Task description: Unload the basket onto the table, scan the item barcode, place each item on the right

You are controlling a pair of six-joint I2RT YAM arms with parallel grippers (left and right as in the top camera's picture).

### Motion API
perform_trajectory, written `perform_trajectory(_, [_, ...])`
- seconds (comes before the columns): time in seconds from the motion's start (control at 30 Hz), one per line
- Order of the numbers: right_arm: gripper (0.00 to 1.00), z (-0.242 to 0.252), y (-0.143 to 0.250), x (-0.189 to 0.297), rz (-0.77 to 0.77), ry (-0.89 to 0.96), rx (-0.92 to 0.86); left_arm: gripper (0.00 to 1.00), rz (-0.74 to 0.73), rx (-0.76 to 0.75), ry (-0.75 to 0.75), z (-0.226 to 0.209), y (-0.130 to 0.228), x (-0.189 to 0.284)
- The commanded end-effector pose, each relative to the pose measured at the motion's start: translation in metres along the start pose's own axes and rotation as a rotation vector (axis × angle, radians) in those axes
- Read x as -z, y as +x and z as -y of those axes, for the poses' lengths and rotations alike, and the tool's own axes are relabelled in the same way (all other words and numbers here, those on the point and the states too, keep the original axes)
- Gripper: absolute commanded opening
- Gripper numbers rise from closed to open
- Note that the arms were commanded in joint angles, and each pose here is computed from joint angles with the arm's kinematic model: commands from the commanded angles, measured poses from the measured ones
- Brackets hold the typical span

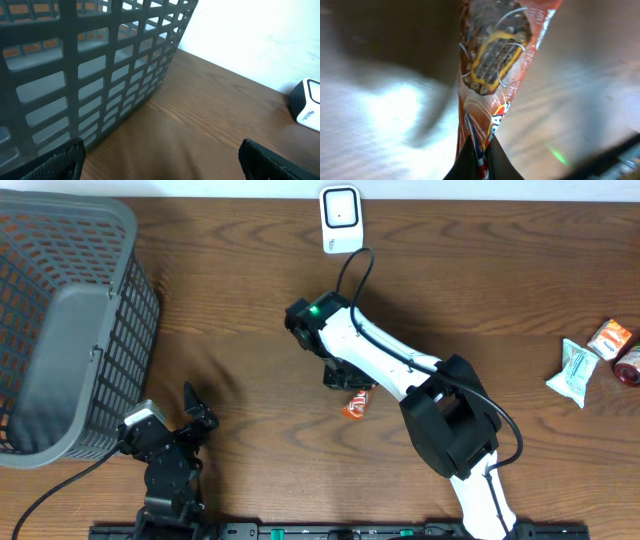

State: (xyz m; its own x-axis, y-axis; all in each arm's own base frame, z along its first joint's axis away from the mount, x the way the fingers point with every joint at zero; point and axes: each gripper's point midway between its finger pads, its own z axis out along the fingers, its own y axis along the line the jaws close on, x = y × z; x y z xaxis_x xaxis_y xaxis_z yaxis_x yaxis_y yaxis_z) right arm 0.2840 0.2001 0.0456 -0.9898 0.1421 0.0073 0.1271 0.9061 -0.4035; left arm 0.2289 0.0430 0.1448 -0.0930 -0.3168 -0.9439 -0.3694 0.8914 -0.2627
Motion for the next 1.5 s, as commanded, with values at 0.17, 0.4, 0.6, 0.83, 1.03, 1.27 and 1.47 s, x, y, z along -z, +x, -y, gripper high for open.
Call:
perform_trajectory(0.17, [0.02, 0.026, -0.003, 0.01, 0.046, 0.103, 0.18, 0.98, -0.02, -0.011, -0.018, -0.005, 0.011, -0.003])
perform_trajectory(0.4, [0.02, 0.067, 0.009, 0.017, -0.011, 0.281, 0.275, 0.98, -0.02, -0.011, -0.018, -0.005, 0.011, -0.003])
perform_trajectory(0.6, [0.02, 0.059, 0.02, 0.015, -0.065, 0.225, 0.256, 0.98, -0.02, -0.011, -0.018, -0.005, 0.011, -0.003])
perform_trajectory(0.83, [0.01, 0.063, 0.022, 0.014, -0.024, 0.292, 0.297, 0.98, -0.02, -0.011, -0.018, -0.005, 0.011, -0.003])
perform_trajectory(1.03, [0.45, 0.067, 0.021, 0.009, -0.024, 0.332, 0.414, 0.98, -0.02, -0.011, -0.018, -0.005, 0.011, -0.003])
perform_trajectory(1.27, [0.93, 0.045, 0.005, 0.006, 0.06, 0.252, 0.383, 0.98, -0.02, -0.011, -0.018, -0.005, 0.011, -0.003])
perform_trajectory(1.47, [0.94, 0.023, 0.016, 0.023, -0.007, 0.063, 0.322, 0.98, -0.02, -0.011, -0.018, -0.005, 0.011, -0.003])
